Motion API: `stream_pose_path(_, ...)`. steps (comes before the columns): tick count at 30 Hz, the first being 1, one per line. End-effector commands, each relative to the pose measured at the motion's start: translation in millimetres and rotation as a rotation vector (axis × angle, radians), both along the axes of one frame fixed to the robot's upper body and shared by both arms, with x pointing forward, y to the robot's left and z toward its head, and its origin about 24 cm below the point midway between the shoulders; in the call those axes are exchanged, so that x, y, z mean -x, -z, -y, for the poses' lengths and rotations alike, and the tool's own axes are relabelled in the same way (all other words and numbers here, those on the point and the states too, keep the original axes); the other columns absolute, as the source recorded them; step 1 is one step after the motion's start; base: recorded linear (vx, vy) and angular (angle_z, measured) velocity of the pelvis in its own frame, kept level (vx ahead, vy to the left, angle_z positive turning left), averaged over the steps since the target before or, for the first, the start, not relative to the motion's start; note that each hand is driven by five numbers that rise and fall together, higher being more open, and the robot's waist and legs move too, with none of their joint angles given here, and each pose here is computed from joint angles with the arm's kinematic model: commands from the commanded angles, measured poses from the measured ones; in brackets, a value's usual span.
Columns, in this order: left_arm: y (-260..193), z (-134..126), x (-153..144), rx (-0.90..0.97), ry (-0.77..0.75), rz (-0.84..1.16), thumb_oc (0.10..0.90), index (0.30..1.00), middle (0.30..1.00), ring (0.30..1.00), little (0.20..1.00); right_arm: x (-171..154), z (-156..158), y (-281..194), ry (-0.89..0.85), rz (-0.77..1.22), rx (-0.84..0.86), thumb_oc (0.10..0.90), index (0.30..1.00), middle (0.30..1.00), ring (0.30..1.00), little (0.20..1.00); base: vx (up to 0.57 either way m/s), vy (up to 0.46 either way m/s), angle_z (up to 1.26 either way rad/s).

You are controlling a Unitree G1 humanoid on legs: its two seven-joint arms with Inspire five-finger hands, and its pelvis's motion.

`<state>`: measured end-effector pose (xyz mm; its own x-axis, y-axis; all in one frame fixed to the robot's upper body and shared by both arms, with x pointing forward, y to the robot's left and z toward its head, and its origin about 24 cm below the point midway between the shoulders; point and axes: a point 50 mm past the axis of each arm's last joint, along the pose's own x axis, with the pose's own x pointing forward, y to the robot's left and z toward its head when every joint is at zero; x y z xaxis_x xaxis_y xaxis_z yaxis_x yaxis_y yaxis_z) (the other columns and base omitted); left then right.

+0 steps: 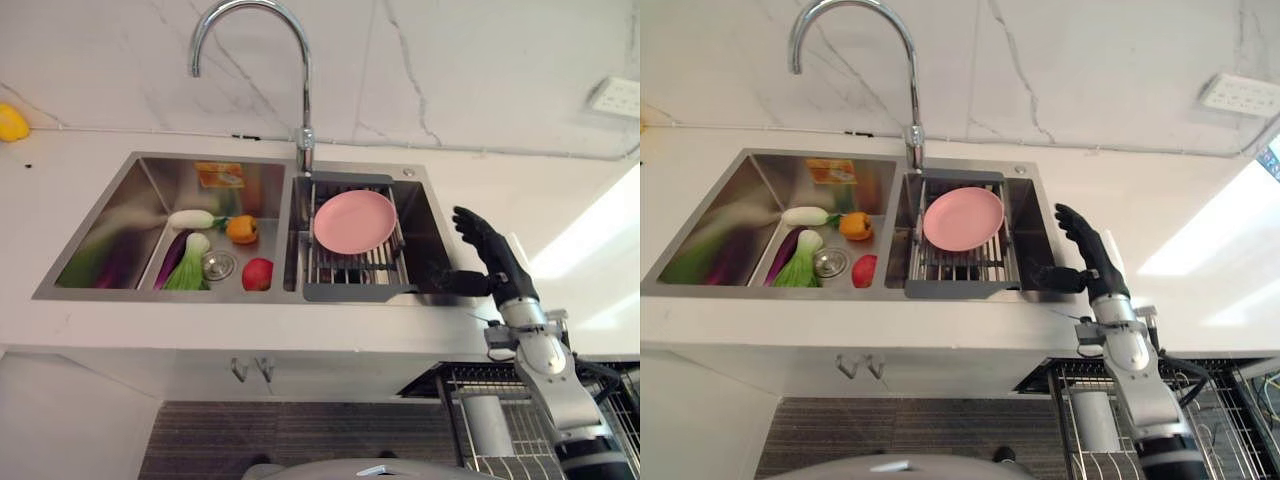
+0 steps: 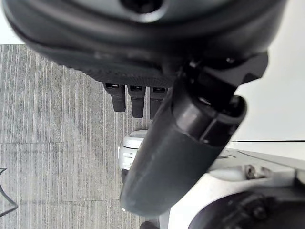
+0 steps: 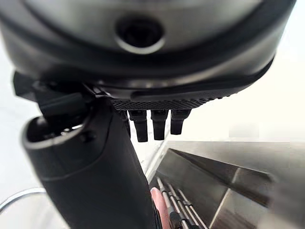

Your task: Place the dishes in the dishwasher.

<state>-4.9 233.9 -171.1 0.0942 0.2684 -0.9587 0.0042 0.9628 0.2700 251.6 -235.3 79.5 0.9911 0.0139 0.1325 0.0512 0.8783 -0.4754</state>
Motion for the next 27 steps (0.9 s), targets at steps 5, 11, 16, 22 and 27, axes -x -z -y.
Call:
stream_pose_path(5, -1, -7, -15, -0.024, 0.095, 0.009, 0.800, 0.900, 0.900, 0.900, 0.900, -39, -6, -83, -0.052, 0.336, 0.340, 0.800, 0.900, 0.900, 0.900, 0.900, 0.03, -0.040, 0.10)
stream_pose_path(11, -3, -16, -14, -0.048, 0.087, 0.010, 0.800, 0.900, 0.900, 0.900, 0.900, -62, -10, -87, -0.081, 0.301, 0.544, 0.800, 0.900, 0.900, 0.900, 0.900, 0.02, -0.026, 0.17)
stream_pose_path(16, -4, -18, -9, -0.059, 0.062, -0.004, 0.800, 0.900, 0.900, 0.900, 0.900, -65, -14, -86, -0.124, 0.275, 0.605, 0.800, 0.900, 0.900, 0.900, 0.900, 0.01, -0.010, 0.15)
stream_pose_path(22, -3, -17, -5, -0.048, 0.060, -0.025, 0.800, 0.900, 0.900, 0.900, 0.900, -61, -20, -83, -0.179, 0.265, 0.608, 0.800, 0.900, 0.900, 0.900, 0.900, 0.01, -0.008, 0.09)
stream_pose_path(27, -2, -14, -8, -0.035, 0.061, -0.017, 0.800, 0.900, 0.900, 0.900, 0.900, -55, -23, -82, -0.210, 0.269, 0.629, 0.800, 0.900, 0.900, 0.900, 0.900, 0.00, 0.006, -0.02)
